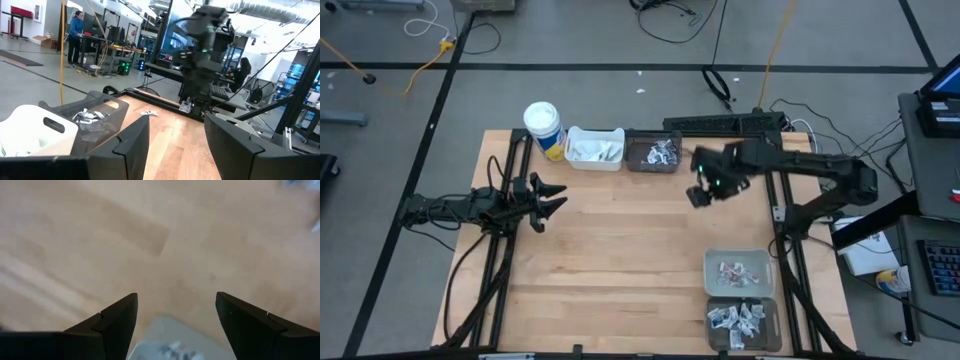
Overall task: Pick & Place First Aid Supplies
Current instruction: Put the blue alcohol pad into the bottom black bin
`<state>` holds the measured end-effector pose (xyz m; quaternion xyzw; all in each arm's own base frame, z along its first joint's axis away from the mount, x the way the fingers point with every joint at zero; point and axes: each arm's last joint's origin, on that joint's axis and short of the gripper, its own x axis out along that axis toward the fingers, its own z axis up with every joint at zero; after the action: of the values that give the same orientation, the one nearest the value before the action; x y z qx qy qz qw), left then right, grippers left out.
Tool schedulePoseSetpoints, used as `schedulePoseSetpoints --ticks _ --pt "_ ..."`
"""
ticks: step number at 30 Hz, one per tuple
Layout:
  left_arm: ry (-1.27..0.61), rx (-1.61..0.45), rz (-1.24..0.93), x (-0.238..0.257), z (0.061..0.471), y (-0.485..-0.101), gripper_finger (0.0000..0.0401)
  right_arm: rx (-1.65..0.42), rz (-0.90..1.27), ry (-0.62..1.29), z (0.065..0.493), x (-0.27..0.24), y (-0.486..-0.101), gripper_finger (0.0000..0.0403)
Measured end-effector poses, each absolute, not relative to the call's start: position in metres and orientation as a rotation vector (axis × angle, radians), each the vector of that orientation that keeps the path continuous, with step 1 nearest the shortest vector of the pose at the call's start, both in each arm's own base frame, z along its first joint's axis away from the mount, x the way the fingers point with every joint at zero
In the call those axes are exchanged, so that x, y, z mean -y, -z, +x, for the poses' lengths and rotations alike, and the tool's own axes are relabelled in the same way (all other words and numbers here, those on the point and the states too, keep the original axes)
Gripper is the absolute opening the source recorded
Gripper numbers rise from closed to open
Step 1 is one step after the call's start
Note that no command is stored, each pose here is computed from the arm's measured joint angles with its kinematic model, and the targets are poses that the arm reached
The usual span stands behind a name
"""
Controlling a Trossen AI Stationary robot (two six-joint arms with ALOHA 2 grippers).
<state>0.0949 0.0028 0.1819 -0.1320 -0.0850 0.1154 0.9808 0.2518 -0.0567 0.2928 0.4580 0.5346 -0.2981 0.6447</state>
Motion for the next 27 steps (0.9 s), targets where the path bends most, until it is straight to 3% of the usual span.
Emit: schedulePoseSetpoints --ticks 15,27 --pt "-0.232 0.171 -0.266 -0.003 0.095 -0.182 0.0196 -1.196 1.139 0.801 0.233 0.180 -0.250 0.0263" --pt "-0.232 0.171 -0.266 -0.003 0.095 -0.182 0.0196 -1.391 1.050 0.739 0.216 0.217 -0.203 0.0263"
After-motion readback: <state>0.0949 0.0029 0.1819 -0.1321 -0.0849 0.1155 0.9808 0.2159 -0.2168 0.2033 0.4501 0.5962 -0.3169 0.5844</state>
